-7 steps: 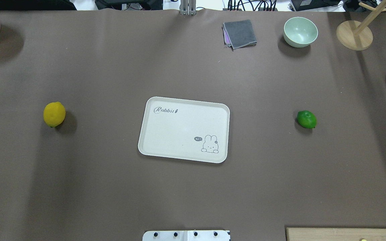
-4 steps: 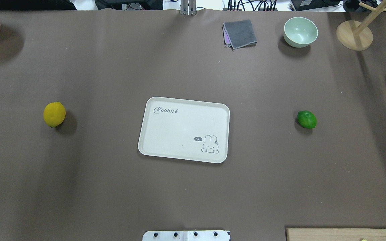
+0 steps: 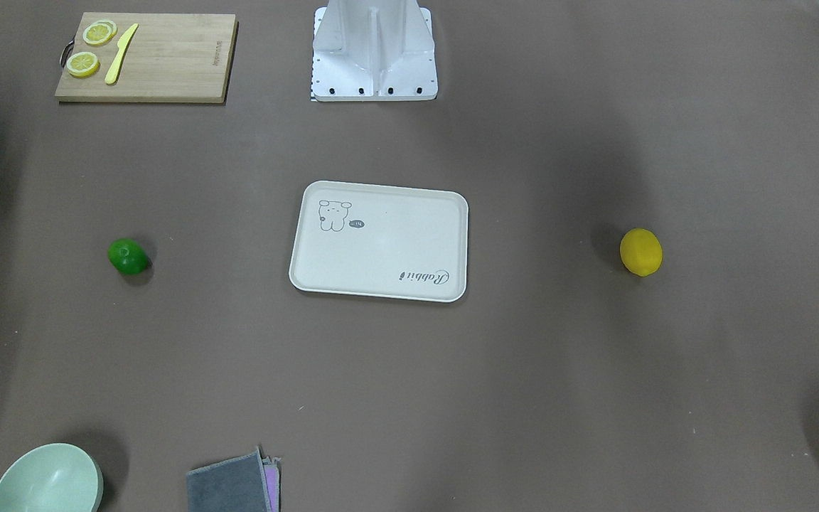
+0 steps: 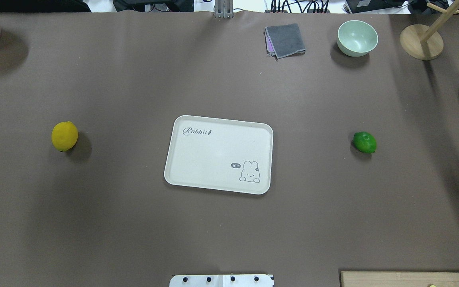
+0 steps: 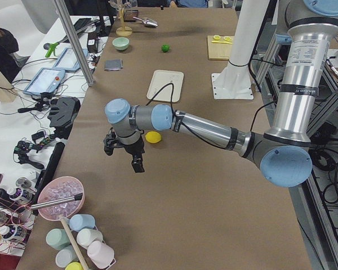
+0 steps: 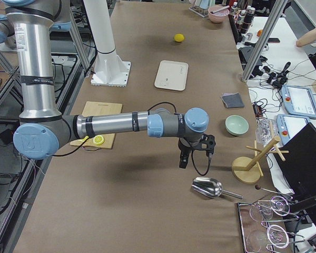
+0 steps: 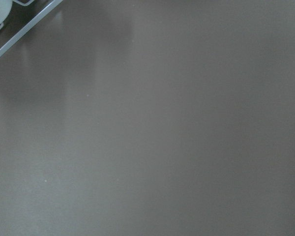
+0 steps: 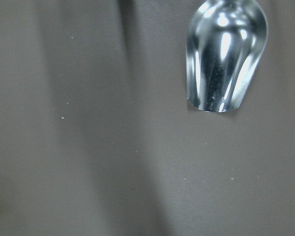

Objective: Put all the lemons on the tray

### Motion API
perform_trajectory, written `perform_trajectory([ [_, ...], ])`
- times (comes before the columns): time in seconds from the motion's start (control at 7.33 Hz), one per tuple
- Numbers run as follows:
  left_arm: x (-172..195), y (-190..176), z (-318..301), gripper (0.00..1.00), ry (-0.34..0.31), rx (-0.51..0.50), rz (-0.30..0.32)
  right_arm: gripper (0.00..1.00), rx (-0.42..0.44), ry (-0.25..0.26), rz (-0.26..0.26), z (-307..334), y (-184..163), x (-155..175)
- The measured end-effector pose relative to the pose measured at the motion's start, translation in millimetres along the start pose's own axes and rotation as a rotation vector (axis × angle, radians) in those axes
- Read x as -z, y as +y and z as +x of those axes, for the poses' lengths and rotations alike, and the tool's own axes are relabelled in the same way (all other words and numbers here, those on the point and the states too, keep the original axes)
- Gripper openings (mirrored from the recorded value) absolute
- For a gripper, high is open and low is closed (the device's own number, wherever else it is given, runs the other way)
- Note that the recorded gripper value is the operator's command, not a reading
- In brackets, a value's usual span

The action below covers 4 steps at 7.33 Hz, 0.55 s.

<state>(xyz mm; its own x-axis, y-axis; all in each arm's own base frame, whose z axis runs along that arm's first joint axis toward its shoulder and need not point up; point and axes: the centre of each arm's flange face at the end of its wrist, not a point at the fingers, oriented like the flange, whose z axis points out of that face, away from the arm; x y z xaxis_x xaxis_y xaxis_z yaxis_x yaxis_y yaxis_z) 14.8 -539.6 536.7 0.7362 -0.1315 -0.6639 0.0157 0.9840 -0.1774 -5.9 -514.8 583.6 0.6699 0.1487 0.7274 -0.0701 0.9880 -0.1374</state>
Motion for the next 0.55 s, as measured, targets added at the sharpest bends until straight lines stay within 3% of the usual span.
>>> perform_trajectory([
  [0.27,-10.4,-7.6,44.1,0.98,0.037,0.046,0.026,1.0,0.007,-0.001,-0.029,-68.6,-6.9,-20.1],
  [0.55,-31.4,-11.2,90.8,0.98,0.106,0.075,0.075,1.0,0.072,-0.004,-0.046,-120.3,-5.5,-57.0],
])
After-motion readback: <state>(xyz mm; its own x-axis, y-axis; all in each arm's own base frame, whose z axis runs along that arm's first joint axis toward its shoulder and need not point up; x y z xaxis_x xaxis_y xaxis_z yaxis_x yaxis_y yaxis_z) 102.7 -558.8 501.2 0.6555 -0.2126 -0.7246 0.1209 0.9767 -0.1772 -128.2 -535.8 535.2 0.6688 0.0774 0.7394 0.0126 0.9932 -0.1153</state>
